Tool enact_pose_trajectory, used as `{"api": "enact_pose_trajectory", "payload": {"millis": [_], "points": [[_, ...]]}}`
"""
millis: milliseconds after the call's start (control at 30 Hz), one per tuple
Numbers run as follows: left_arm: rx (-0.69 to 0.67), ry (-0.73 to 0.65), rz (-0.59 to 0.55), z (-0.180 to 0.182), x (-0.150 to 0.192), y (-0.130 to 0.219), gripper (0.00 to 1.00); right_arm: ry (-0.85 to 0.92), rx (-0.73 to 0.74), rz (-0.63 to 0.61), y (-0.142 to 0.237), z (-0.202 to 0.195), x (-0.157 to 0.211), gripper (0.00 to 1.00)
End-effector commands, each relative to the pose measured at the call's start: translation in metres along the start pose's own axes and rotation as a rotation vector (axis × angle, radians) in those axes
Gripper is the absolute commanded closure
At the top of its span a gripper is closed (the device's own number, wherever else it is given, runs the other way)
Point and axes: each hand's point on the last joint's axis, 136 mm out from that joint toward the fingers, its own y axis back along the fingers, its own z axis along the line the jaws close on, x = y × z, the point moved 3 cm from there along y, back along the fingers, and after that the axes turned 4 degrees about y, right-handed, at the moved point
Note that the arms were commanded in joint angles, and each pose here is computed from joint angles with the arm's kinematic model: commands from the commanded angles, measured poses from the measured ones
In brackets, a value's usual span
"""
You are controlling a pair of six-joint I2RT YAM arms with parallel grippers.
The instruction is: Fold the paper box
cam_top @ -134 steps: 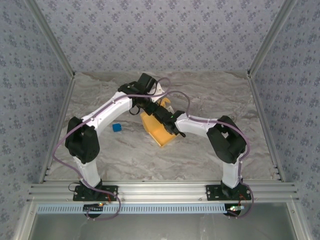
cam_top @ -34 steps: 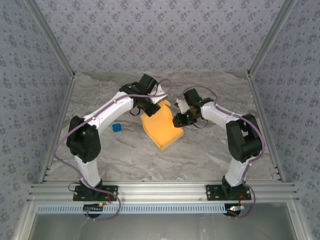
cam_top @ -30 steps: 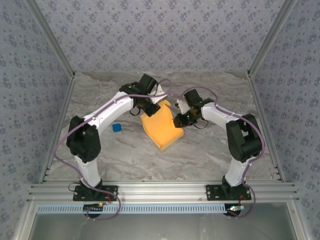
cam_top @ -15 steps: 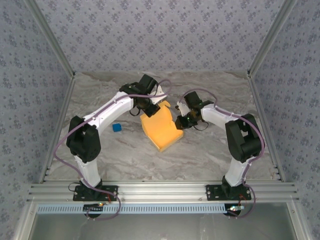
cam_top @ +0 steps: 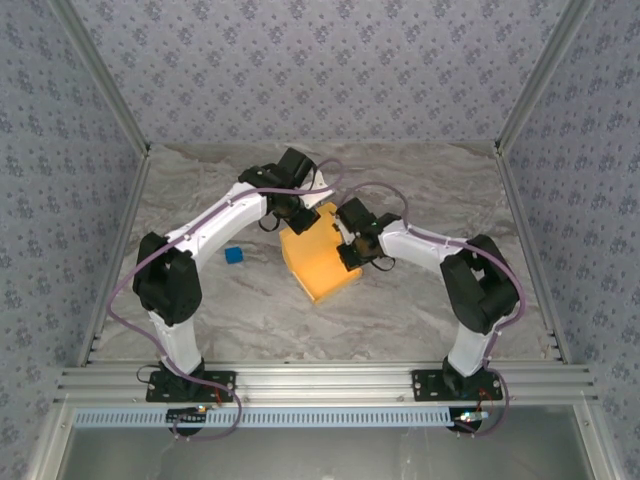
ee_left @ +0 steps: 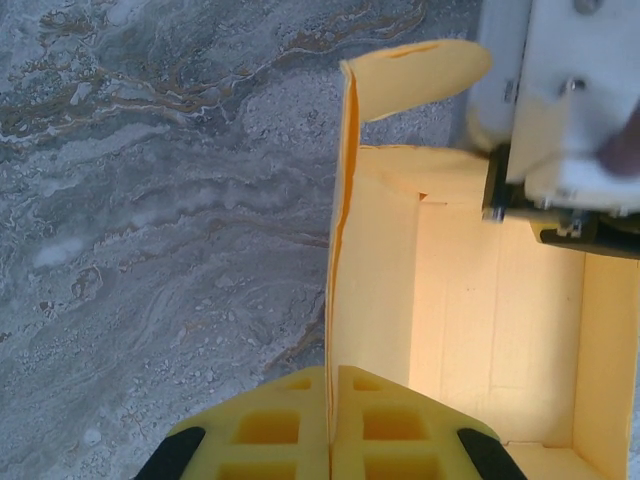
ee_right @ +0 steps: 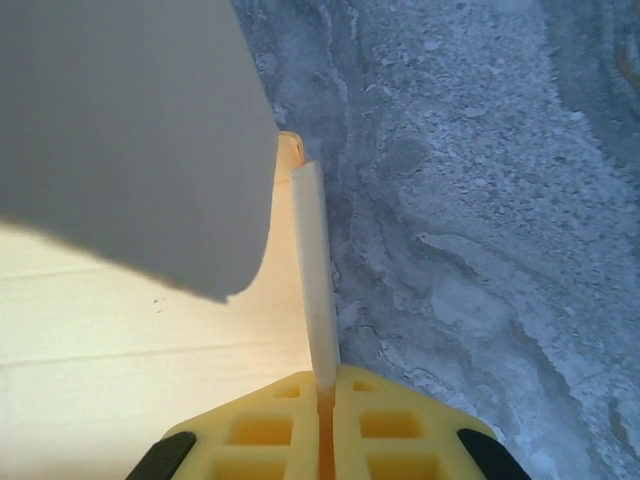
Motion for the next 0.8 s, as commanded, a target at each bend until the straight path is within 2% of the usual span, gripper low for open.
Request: {"api": "enact_pose_trajectory", "payload": {"millis": [0,100,167,233,600,767], "points": [[-0.009,-0.002,-0.082,-0.001,-0.020,0.021,1.00,-0.004,0.184,0.057,-0.001,-0.010,0.011,0.92],[-0.008,-0.001,-0.084,-0.002,-0.021,0.022,1.00,0.023,0.222,0.068,-0.004,-0.002,0.013,0.92],[-0.007,-0.001,-0.084,-0.002,-0.021,0.022,1.00,0.030,0.244,0.048,-0.001,0.003,0.001,0.92],[-0.008,-0.001,-0.085,-0.002,-0.022,0.023,1.00,0.056,0.289,0.086,-0.005,0.004,0.006,0.92],[-0.010,-0.008,-0.079,-0.001,-0.020,0.023,1.00,0.149,0.473,0.144,-0.001,-0.010,0.008,0.92],[0.002,-0.005,-0.079,-0.002,-0.020,0.021,1.00,0.188,0.491,0.151,-0.006,-0.004,0.006,0.91]]}}
